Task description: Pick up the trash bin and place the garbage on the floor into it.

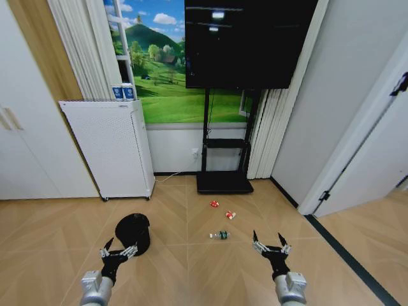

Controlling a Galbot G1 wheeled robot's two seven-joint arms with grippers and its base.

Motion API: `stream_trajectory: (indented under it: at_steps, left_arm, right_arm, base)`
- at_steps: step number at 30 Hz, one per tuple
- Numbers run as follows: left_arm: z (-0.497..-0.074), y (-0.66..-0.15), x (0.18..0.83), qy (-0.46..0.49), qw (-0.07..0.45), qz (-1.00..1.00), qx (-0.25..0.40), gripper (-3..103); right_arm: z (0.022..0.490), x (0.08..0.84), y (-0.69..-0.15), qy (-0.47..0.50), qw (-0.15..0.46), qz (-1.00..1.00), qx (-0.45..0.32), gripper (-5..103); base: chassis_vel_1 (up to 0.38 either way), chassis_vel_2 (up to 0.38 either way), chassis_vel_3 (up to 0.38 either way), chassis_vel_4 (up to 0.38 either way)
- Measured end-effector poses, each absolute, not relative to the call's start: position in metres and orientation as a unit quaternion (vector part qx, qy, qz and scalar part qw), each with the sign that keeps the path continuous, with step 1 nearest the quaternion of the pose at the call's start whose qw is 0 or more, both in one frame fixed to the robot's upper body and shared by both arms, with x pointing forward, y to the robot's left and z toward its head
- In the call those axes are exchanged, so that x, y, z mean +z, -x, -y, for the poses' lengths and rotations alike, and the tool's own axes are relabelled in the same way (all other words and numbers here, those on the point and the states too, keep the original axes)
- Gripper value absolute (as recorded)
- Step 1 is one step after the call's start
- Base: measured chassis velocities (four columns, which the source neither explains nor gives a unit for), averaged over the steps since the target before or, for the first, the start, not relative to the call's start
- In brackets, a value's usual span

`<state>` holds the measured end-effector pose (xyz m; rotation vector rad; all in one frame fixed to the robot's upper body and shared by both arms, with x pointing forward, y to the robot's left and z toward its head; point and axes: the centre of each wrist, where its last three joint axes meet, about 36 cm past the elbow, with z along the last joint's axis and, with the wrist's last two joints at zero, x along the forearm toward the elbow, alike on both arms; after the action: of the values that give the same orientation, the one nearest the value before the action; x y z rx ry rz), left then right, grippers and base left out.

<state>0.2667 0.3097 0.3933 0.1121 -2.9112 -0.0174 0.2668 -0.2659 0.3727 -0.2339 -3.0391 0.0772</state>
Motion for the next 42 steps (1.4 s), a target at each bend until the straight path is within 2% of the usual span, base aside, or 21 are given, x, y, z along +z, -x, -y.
stream_trajectory:
  at_steps: [11, 20, 42]
  left_arm:
    - [-0.31, -0.264, 0.393, -0.041, 0.117, 0.992, -0.011, 99]
    - [-0.315, -0.258, 0.386, -0.034, 0.123, 0.99, -0.059, 100]
    - [-0.317, -0.26, 0.4, -0.035, 0.079, 0.995, -0.046, 100]
  right_arm:
    - [0.267, 0.367, -0.269, 0.088, 0.043, 0.995, 0.036, 100]
    - [0.269, 0.355, -0.27, 0.103, 0.029, 0.993, 0.051, 100]
    - [0.263, 0.36, -0.269, 0.105, 0.034, 0.993, 0.037, 100]
  base:
    - [-0.358, 0.355, 0.363, -0.353]
    - [-0.275, 0.297, 0.304, -0.281]
    - [0.001, 0.0, -0.01, 0.003]
